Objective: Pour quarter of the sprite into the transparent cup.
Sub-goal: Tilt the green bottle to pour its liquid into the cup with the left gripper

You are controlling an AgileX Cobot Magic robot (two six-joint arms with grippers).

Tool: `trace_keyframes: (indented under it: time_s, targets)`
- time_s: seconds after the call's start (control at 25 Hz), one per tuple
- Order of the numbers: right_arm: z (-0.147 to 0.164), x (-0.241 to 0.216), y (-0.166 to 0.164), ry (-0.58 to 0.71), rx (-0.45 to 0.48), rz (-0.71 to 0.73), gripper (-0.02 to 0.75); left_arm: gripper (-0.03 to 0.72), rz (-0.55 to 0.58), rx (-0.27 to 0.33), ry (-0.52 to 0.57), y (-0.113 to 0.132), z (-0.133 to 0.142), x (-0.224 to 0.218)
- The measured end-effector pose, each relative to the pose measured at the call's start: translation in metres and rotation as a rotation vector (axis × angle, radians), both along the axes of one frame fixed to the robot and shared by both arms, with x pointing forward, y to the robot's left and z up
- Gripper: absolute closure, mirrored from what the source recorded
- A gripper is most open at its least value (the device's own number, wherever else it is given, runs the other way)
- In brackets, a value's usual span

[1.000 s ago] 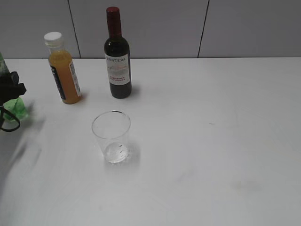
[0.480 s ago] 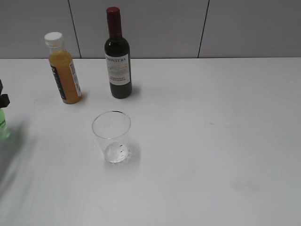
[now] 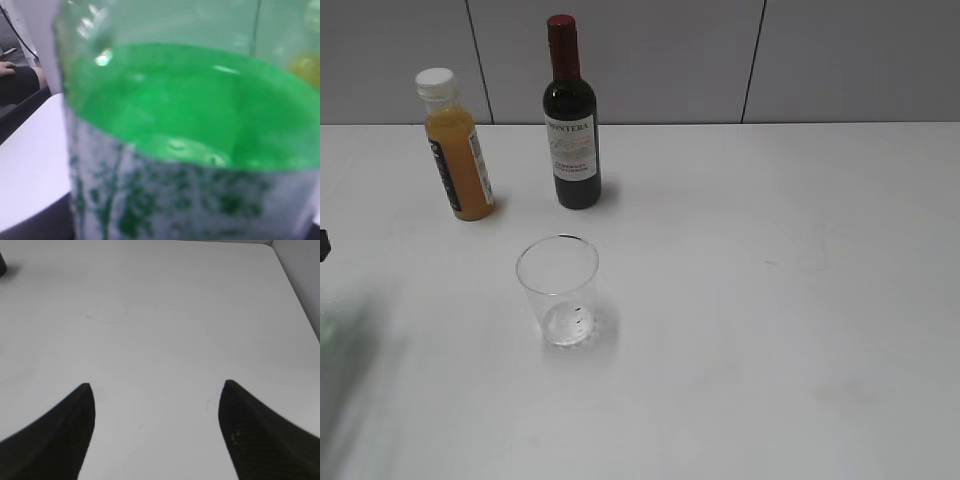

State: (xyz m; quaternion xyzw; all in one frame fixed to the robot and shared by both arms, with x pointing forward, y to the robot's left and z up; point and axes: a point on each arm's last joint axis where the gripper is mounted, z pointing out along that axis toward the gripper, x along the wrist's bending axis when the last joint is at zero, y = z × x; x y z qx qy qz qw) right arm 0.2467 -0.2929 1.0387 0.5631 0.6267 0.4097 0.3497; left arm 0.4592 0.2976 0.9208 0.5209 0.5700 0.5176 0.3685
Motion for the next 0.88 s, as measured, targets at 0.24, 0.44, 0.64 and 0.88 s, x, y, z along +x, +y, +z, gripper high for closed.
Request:
trace_keyframes:
  time_s: [0.24,0.44,0.64,0.88]
  targets:
    - [0.0,0.0,0.0,0.0,0.0,0.0,0.144,0.221,0.004,0.092,0.03,-0.017,0.002,-0.012]
    - [0.0,0.0,0.0,0.0,0.0,0.0,0.144,0.221,-0.04,0.199,0.058,-0.032,0.003,-0.017]
    - [0.0,0.0,0.0,0.0,0.0,0.0,0.144,0.221,-0.083,0.316,0.085,-0.038,0.003,-0.019]
    - [0.0,0.0,0.0,0.0,0.0,0.0,0.144,0.221,-0.114,0.41,0.103,-0.041,0.002,-0.02]
